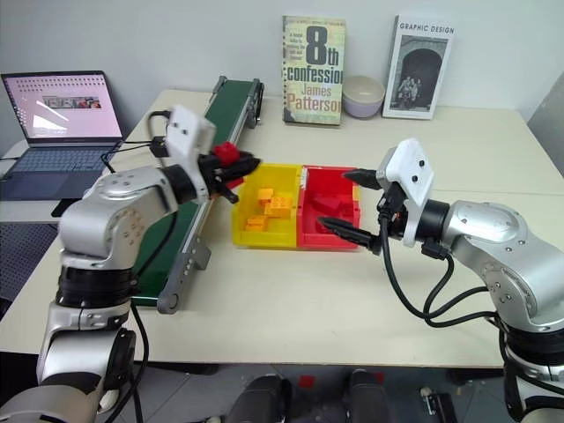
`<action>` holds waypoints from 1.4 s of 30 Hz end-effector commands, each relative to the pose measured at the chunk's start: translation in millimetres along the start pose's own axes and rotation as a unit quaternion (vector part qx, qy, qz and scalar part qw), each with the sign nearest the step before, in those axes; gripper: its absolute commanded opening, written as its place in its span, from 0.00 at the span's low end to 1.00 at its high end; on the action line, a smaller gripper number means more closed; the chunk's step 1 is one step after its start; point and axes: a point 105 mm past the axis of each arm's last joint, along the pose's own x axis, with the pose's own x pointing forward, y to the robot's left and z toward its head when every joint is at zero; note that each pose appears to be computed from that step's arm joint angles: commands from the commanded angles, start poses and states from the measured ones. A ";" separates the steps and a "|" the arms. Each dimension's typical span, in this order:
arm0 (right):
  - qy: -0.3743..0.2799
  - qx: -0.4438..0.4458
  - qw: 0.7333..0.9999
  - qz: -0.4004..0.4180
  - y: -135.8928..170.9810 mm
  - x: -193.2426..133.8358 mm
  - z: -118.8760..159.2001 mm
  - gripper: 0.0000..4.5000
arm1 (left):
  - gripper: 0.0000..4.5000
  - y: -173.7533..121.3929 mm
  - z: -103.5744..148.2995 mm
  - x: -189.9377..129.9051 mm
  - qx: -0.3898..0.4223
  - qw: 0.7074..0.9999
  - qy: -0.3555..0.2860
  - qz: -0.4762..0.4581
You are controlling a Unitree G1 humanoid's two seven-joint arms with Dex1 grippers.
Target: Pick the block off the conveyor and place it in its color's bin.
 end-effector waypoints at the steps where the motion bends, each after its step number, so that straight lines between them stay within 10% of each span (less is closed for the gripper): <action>1: -0.002 -0.002 0.998 -0.062 1.3 -9.1 1.2 1.00 | 0.12 -20.2 11.1 31.0 0.064 0.993 -0.015 -0.101; 9: 0.013 0.016 0.994 -0.104 17.7 -15.1 -9.9 1.00 | 0.12 -32.9 -6.3 66.7 0.105 0.977 0.007 -0.187; 29: 0.009 0.032 0.994 -0.107 16.8 -14.0 -5.1 1.00 | 0.97 -21.0 2.5 65.8 0.073 0.979 -0.008 -0.190; 42: 0.011 0.022 0.998 -0.056 14.1 -11.9 -3.3 1.00 | 0.99 16.3 13.1 16.9 0.092 0.986 0.014 -0.138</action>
